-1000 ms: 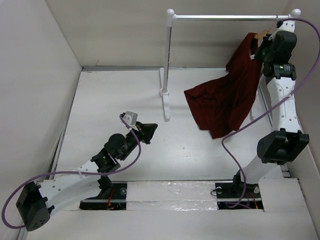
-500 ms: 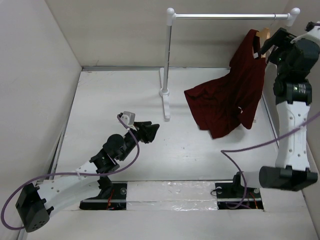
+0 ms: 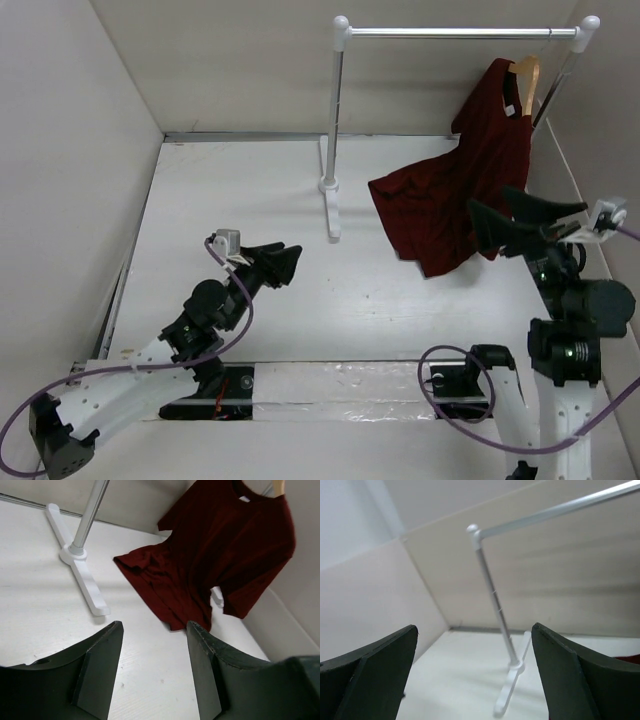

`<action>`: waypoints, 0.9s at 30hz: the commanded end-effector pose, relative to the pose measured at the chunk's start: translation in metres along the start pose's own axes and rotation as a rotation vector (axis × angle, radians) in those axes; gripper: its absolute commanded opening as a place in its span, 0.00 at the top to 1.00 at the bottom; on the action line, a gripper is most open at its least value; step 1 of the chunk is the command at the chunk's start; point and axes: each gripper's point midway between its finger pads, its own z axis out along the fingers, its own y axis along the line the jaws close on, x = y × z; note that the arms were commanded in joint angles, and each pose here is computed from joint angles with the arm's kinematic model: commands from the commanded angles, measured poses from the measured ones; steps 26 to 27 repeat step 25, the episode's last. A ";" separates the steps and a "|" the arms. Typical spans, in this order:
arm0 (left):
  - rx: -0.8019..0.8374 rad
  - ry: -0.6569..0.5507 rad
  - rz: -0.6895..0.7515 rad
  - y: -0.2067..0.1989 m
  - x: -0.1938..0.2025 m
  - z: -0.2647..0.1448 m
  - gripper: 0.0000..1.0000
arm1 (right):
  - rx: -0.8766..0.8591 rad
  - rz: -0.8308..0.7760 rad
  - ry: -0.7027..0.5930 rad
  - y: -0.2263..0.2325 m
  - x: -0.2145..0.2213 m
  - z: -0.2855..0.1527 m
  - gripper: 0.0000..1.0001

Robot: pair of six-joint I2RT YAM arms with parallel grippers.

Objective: Place the t-shirt on the hanger
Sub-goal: Reset both arms

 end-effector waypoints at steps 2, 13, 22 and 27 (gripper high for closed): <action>0.135 -0.117 -0.166 -0.036 -0.057 -0.026 0.49 | -0.142 -0.015 0.046 0.038 0.013 -0.041 0.00; 0.149 -0.306 -0.192 -0.051 -0.161 -0.078 0.49 | 0.117 -0.211 -0.368 0.059 -0.106 -0.148 0.00; 0.038 -0.182 -0.173 -0.036 -0.122 -0.051 0.49 | 0.135 -0.188 -0.244 0.035 -0.073 -0.113 0.00; 0.029 -0.180 -0.164 -0.036 -0.122 -0.049 0.47 | 0.131 -0.174 -0.229 0.036 -0.072 -0.110 0.00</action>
